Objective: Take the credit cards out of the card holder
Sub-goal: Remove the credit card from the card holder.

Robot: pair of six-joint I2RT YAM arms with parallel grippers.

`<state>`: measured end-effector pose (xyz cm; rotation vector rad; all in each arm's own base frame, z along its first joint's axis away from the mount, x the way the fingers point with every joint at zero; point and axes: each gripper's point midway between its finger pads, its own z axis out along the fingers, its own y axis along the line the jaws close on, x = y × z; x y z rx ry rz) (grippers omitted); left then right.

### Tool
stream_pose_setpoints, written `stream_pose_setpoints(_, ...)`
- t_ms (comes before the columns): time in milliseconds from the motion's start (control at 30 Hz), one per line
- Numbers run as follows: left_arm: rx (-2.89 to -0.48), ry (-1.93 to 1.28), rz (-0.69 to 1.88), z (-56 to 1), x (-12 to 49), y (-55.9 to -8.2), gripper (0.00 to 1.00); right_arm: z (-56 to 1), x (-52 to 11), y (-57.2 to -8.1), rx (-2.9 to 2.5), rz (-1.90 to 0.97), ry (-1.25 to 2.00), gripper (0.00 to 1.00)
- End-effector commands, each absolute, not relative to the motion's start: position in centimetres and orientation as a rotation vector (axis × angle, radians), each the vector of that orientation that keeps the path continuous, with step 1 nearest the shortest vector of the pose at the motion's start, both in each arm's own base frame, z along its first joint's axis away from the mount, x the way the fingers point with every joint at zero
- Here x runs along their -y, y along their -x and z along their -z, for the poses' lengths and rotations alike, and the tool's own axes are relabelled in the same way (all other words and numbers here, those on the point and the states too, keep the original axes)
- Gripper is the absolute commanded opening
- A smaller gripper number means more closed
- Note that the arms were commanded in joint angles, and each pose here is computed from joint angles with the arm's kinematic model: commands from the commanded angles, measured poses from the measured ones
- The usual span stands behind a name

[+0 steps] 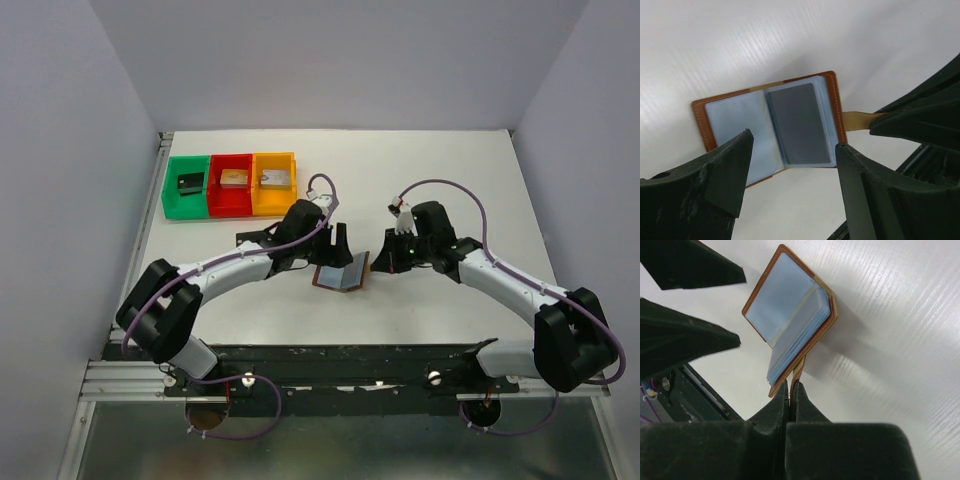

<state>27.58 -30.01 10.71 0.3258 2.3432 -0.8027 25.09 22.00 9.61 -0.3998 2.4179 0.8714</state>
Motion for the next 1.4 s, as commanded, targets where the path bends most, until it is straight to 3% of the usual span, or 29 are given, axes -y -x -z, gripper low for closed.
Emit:
stream_pose_setpoints(0, -2.337, -0.511, 1.064, -11.2, 34.1, -25.4, 0.79, -10.3, -22.1, -25.2, -2.377, -0.901, 0.408, 0.00)
stream_pose_setpoints(467, -2.444, -0.597, 0.987, -8.4, 34.9, -24.5, 0.79, -10.2, -21.9, -25.2, -2.381, -0.902, 0.404, 0.00)
stream_pose_setpoints(1000, -2.472, -0.498, 0.880, -7.4, 33.2, -25.1, 0.69, -10.3, -21.9, -25.2, -2.377, -0.905, 0.402, 0.00)
stream_pose_setpoints(1367, -2.484, -0.532, 0.896, -7.0, 33.8, -25.0, 0.70, -10.2, -21.9, -25.1, -2.380, -0.910, 0.404, 0.00)
